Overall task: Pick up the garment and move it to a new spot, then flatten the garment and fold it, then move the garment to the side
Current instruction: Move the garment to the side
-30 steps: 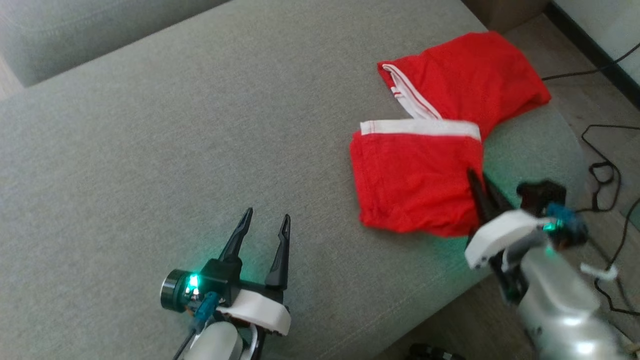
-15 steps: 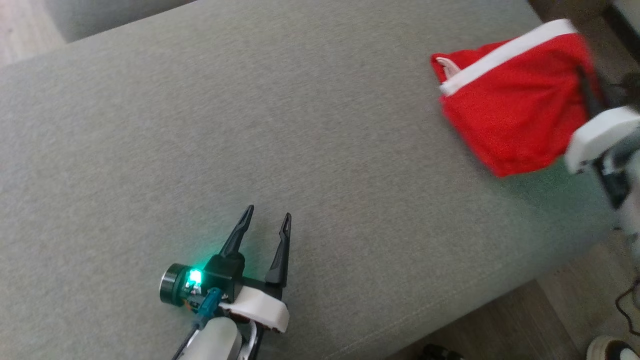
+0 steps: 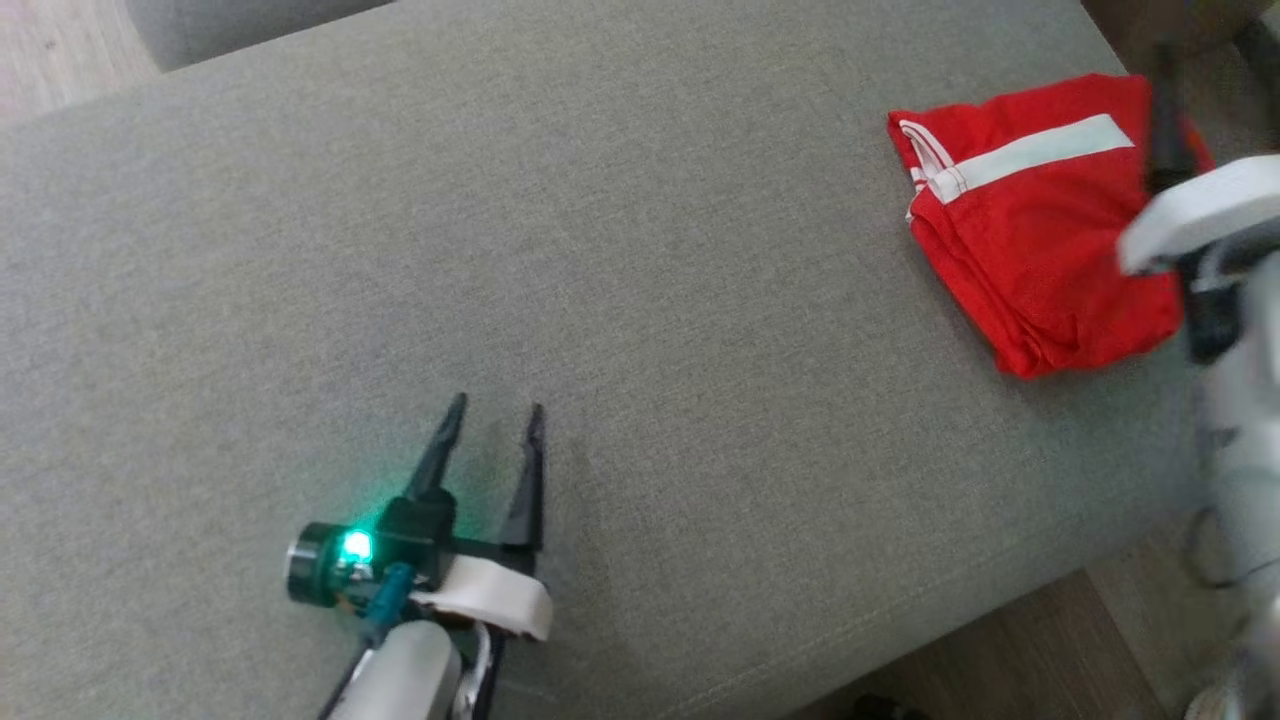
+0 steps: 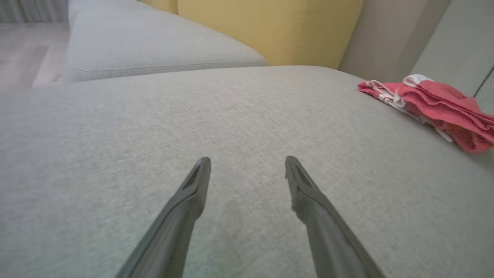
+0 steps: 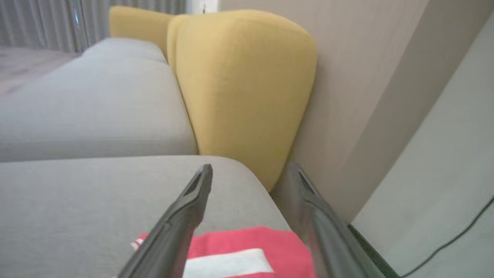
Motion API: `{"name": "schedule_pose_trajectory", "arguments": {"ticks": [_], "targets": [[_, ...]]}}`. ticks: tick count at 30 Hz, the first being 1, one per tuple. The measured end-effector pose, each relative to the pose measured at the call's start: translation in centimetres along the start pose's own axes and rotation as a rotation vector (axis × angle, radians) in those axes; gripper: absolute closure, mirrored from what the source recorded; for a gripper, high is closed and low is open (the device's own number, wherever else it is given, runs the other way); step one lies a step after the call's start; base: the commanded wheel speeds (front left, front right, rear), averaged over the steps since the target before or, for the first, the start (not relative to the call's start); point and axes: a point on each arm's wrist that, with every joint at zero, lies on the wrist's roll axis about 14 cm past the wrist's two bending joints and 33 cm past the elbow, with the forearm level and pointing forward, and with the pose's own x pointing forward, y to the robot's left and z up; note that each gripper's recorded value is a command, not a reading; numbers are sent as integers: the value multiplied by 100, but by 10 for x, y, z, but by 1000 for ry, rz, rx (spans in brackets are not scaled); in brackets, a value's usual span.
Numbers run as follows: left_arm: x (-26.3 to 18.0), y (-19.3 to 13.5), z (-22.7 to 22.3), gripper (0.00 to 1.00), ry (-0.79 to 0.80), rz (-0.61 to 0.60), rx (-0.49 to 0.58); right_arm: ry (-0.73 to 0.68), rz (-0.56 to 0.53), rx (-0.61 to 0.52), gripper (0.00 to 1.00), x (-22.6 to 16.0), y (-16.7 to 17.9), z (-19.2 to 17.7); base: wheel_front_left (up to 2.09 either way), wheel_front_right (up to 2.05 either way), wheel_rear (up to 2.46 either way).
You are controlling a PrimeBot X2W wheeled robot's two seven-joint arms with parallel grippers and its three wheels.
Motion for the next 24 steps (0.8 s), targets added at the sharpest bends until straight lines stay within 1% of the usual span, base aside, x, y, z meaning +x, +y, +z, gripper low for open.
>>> {"name": "schedule_pose_trajectory", "arguments": {"ticks": [2, 4, 9, 13, 16, 20, 24], "targets": [[-1, 9, 6, 0, -17, 34, -1, -43, 36, 30, 0, -4, 22, 7, 0, 0, 0], [-3, 18, 11, 0, -32, 67, 3, -53, 67, 71, 0, -11, 42, 2, 0, 0, 0], [-19, 46, 20, 0, -58, 175, 1, -36, 151, 176, 0, -36, 94, -19, 0, 0, 0], [-42, 67, 18, 0, -55, 266, -2, -12, 229, 222, 0, -53, 133, -31, 0, 0, 0], [-61, 85, 19, 0, -61, 342, -4, 21, 274, 244, 0, -65, 155, -43, 0, 0, 0], [-85, 104, 20, 0, -69, 428, -13, 59, 318, 264, 0, -79, 175, -56, 0, 0, 0], [-108, 115, 18, 0, -73, 494, -23, 72, 356, 275, 0, -86, 192, -59, 0, 0, 0]]}}
